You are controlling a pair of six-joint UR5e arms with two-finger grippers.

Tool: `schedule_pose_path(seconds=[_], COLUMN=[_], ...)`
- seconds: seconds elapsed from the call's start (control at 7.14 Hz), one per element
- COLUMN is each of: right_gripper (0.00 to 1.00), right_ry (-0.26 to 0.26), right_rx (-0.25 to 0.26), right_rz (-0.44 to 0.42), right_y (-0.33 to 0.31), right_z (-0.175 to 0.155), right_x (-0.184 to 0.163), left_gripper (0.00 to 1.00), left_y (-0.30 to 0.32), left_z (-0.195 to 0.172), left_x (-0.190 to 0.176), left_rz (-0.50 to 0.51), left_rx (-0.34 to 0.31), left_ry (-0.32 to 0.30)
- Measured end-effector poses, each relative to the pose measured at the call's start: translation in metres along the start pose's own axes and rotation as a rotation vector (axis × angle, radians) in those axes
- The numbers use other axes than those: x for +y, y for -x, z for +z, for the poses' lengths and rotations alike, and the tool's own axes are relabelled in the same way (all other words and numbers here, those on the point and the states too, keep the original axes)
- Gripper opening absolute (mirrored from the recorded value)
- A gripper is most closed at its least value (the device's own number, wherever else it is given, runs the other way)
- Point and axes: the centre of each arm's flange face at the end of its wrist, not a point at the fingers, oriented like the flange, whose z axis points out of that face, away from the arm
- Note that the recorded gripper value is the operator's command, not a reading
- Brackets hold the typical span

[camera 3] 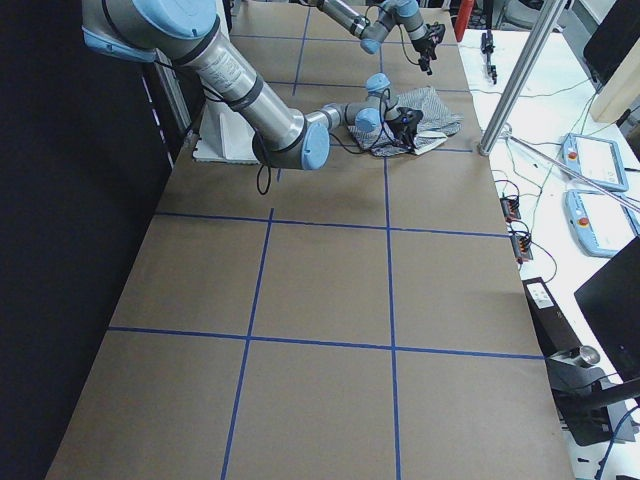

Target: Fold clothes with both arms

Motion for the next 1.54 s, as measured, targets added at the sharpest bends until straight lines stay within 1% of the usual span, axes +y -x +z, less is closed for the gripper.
schedule_pose_path(seconds=[0.14, 0.28, 0.42, 0.7, 0.84, 0.98, 1.12, 1.26, 1.4, 1.54], right_gripper=[0.00, 0.00, 0.00, 0.00, 0.00, 0.00, 0.92, 1.00, 1.00, 1.00], right_ry=[0.008, 0.020, 0.034, 0.063, 0.076, 0.079, 0.074, 0.070, 0.069, 0.069], right_rx=[-0.023, -0.049, -0.074, -0.099, -0.107, -0.106, -0.099, -0.088, -0.080, -0.071], right_rz=[0.004, 0.007, 0.006, -0.008, -0.019, -0.032, -0.044, -0.062, -0.091, -0.145], right_y=[-0.005, -0.028, -0.066, -0.139, -0.171, -0.199, -0.221, -0.236, -0.245, -0.245], right_z=[-0.010, -0.021, -0.034, -0.061, -0.075, -0.084, -0.088, -0.088, -0.087, -0.093], right_x=[-0.004, -0.011, -0.018, -0.021, -0.018, -0.016, -0.015, -0.015, -0.015, -0.017], left_gripper=[1.00, 1.00, 1.00, 1.00, 1.00, 1.00, 1.00, 1.00, 1.00, 1.00], left_y=[-0.001, -0.004, -0.007, -0.011, -0.013, -0.017, -0.024, -0.028, -0.031, -0.033], left_z=[-0.002, -0.004, -0.006, -0.009, -0.010, -0.012, -0.013, -0.015, -0.017, -0.019], left_x=[-0.001, -0.002, -0.002, -0.004, -0.005, -0.005, -0.004, -0.002, 0.000, 0.002], left_rz=[0.001, 0.002, 0.004, 0.007, 0.003, -0.004, -0.009, -0.009, -0.007, -0.006], left_rx=[0.003, 0.008, 0.012, 0.018, 0.022, 0.028, 0.036, 0.043, 0.050, 0.055], left_ry=[-0.004, -0.009, -0.012, -0.019, -0.022, -0.024, -0.026, -0.028, -0.031, -0.033])
